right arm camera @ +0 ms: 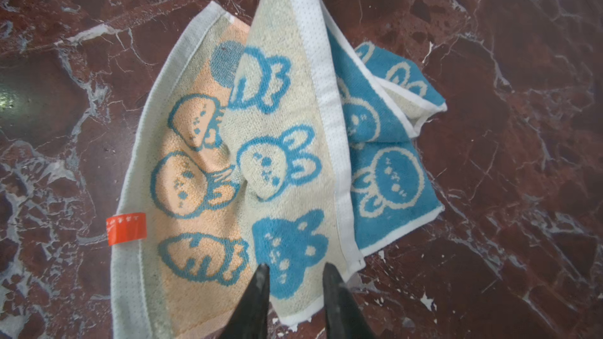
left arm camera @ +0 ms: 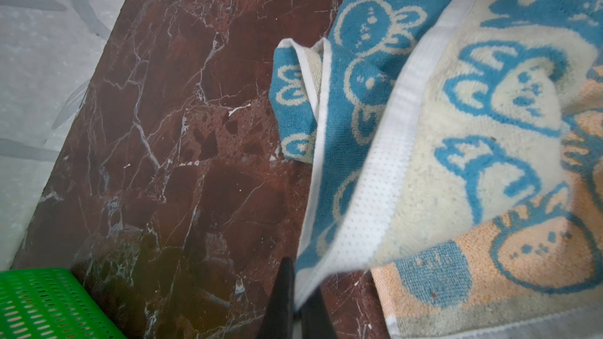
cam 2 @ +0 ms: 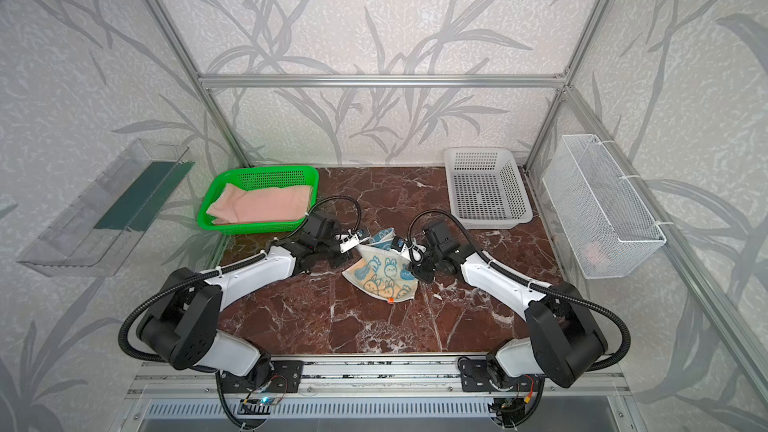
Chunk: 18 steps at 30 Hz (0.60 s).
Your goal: Fold and stack the towels
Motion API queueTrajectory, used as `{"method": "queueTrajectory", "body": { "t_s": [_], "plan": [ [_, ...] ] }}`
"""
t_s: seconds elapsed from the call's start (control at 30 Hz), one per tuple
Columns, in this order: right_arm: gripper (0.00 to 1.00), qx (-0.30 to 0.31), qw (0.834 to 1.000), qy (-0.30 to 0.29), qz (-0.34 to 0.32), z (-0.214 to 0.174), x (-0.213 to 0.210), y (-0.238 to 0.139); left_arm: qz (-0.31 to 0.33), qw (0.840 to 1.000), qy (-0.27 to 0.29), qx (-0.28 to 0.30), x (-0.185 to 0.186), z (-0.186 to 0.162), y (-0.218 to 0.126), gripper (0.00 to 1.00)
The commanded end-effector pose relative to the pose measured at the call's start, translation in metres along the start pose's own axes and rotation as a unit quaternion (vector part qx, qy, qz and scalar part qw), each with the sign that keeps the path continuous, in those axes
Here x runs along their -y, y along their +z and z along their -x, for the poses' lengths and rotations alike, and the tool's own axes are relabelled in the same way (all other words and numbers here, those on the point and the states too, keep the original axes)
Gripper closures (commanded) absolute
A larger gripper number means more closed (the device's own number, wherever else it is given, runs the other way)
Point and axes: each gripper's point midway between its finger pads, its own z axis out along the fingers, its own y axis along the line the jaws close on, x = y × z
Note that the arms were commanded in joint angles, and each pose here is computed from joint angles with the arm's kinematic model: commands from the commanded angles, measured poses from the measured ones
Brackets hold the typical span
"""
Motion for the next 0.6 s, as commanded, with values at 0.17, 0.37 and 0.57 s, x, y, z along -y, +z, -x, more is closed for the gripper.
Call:
{"method": "queueTrajectory", "body": {
  "t_s": [0.17,0.37,0.57],
  "plan": [
    [0.55,-0.015,0.996,0.082,-0.015,-0.008,0.032,0.002,0.009,1.000,-0.001,-0.019,-0.005,-0.005,0.000,1.00],
    [0.55,-0.046,0.987,0.152,0.000,-0.007,0.046,0.029,-0.004,0.999,-0.007,-0.032,0.003,-0.013,0.003,1.00],
    [0.56,-0.115,0.975,0.191,0.011,-0.022,0.050,0.048,0.003,0.999,-0.009,-0.049,0.002,-0.021,0.005,1.00]
  ]
}}
